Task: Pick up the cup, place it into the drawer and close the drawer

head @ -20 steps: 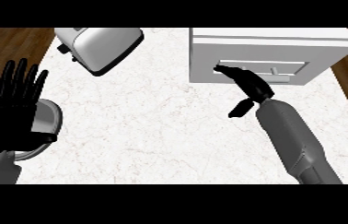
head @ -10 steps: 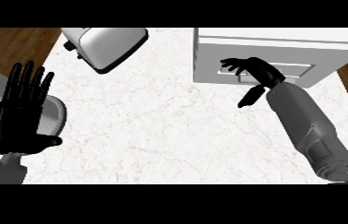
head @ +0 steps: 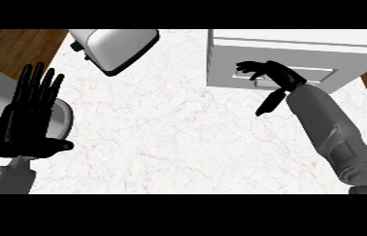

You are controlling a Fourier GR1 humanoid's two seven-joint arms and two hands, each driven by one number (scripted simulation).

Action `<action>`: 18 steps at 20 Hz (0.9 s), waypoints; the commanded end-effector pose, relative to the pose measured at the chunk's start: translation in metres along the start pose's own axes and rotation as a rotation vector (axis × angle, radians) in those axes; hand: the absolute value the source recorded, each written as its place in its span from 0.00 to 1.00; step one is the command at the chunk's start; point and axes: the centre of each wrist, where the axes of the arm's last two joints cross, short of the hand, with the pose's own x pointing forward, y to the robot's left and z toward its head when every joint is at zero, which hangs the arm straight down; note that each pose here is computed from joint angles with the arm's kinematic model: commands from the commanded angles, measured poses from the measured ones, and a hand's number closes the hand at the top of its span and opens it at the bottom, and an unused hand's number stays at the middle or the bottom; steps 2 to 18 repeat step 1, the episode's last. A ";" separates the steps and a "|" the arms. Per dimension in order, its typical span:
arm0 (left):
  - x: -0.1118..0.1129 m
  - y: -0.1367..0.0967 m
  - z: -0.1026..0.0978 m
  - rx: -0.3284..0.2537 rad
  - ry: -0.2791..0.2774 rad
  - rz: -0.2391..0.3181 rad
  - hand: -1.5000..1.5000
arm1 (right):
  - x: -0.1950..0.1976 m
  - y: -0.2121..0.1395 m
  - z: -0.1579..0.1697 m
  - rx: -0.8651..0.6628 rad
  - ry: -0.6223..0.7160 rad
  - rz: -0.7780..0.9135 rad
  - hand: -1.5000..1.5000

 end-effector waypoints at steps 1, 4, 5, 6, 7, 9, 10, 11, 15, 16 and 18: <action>-0.002 0.003 0.001 -0.004 0.017 -0.011 0.00 | -0.003 -0.037 0.012 -0.105 0.125 0.096 0.00; -0.002 0.003 0.001 -0.004 0.017 -0.011 0.00 | -0.003 -0.037 0.012 -0.105 0.125 0.096 0.00; -0.002 0.003 0.001 -0.004 0.017 -0.011 0.00 | -0.003 -0.037 0.012 -0.105 0.125 0.096 0.00; -0.002 0.003 0.001 -0.004 0.017 -0.011 0.00 | -0.003 -0.037 0.012 -0.105 0.125 0.096 0.00; -0.002 0.003 0.001 -0.004 0.017 -0.011 0.00 | -0.003 -0.037 0.012 -0.105 0.125 0.096 0.00; -0.002 0.003 0.001 -0.004 0.017 -0.011 0.00 | -0.003 -0.037 0.012 -0.105 0.125 0.096 0.00; -0.002 0.003 0.001 -0.004 0.017 -0.011 0.00 | -0.003 -0.037 0.012 -0.105 0.125 0.096 0.00; -0.002 0.003 0.001 -0.004 0.017 -0.011 0.00 | -0.003 -0.037 0.012 -0.105 0.125 0.096 0.00; -0.002 0.003 0.001 -0.004 0.017 -0.011 0.00 | -0.003 -0.037 0.012 -0.105 0.125 0.096 0.00; -0.002 0.003 0.001 -0.004 0.017 -0.011 0.00 | -0.003 -0.037 0.012 -0.105 0.125 0.096 0.00; -0.002 0.003 0.001 -0.004 0.017 -0.011 0.00 | -0.003 -0.037 0.012 -0.105 0.125 0.096 0.00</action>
